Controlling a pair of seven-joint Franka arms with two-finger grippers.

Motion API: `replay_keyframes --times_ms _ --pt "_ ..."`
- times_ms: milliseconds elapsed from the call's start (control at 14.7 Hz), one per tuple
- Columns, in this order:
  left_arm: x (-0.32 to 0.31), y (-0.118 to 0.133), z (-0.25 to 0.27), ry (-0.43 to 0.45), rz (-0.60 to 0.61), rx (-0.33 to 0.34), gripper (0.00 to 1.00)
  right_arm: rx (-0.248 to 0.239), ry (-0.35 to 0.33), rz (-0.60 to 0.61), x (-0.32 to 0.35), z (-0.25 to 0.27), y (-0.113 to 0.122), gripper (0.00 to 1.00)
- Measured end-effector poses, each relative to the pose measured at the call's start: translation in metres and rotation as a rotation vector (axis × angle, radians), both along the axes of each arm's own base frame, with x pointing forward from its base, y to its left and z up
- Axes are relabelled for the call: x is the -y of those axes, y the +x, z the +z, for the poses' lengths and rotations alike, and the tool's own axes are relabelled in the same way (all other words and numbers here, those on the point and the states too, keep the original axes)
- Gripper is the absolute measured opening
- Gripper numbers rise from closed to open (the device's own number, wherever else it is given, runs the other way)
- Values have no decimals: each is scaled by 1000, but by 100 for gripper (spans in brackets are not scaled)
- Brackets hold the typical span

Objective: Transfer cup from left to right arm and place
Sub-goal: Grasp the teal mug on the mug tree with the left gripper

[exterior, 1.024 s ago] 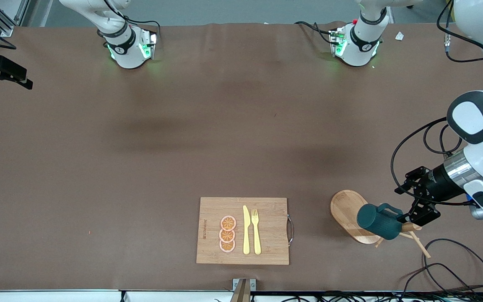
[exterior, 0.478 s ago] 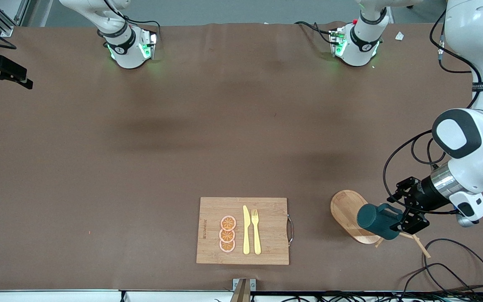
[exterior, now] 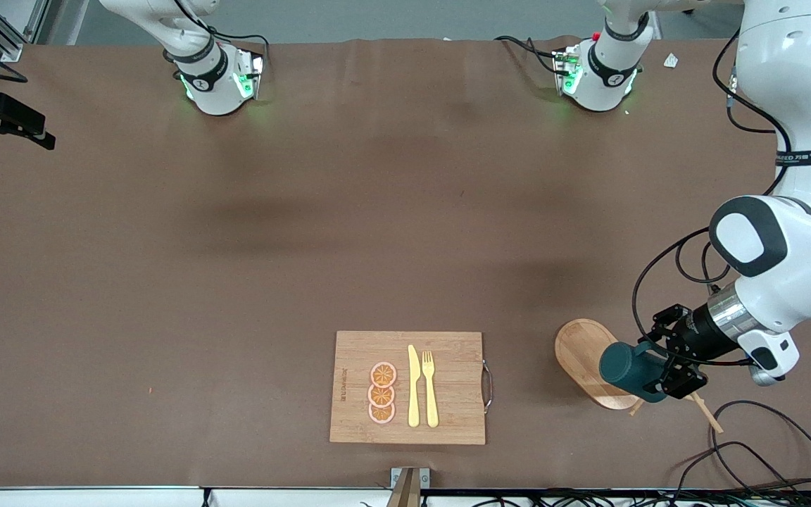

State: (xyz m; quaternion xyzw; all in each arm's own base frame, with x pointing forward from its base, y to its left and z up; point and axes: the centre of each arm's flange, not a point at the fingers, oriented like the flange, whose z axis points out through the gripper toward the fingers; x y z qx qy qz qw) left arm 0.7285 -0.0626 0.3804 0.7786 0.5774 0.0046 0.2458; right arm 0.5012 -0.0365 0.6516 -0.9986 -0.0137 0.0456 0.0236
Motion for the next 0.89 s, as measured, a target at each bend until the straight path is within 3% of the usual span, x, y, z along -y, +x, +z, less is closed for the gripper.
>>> replay_keyframes --times_ms 887 --pt "5 0 -12 -46 17 -21 100 0 0 0 0 0 0 100"
